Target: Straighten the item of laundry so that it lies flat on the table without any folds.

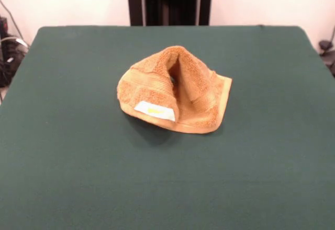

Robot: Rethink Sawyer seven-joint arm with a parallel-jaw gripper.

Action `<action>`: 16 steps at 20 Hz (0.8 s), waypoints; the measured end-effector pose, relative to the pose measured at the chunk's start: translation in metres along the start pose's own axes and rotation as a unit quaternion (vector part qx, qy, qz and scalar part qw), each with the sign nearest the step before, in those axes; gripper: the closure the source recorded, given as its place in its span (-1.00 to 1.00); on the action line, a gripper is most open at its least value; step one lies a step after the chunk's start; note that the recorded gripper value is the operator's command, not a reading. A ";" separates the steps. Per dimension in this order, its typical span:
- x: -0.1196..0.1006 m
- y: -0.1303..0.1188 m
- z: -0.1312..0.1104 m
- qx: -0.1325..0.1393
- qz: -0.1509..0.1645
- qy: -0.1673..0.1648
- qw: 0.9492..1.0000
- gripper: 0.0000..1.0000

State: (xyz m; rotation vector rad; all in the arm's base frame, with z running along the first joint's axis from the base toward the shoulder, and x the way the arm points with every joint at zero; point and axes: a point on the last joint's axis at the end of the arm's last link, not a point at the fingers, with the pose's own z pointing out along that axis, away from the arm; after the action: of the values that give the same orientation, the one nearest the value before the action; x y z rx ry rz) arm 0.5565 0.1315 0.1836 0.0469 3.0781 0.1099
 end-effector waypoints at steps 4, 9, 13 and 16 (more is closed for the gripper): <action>-0.010 0.007 0.039 0.002 -0.008 0.006 1.000 -1.00; -0.014 0.019 0.089 0.003 -0.020 0.024 1.000 -1.00; -0.017 0.023 0.122 0.004 -0.025 0.030 0.999 -1.00; -0.020 0.019 0.140 0.005 -0.022 0.029 0.999 -1.00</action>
State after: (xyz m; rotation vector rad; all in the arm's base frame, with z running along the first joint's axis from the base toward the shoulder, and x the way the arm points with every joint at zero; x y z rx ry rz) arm 0.5855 0.1599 0.0473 -0.0227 3.1362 0.0940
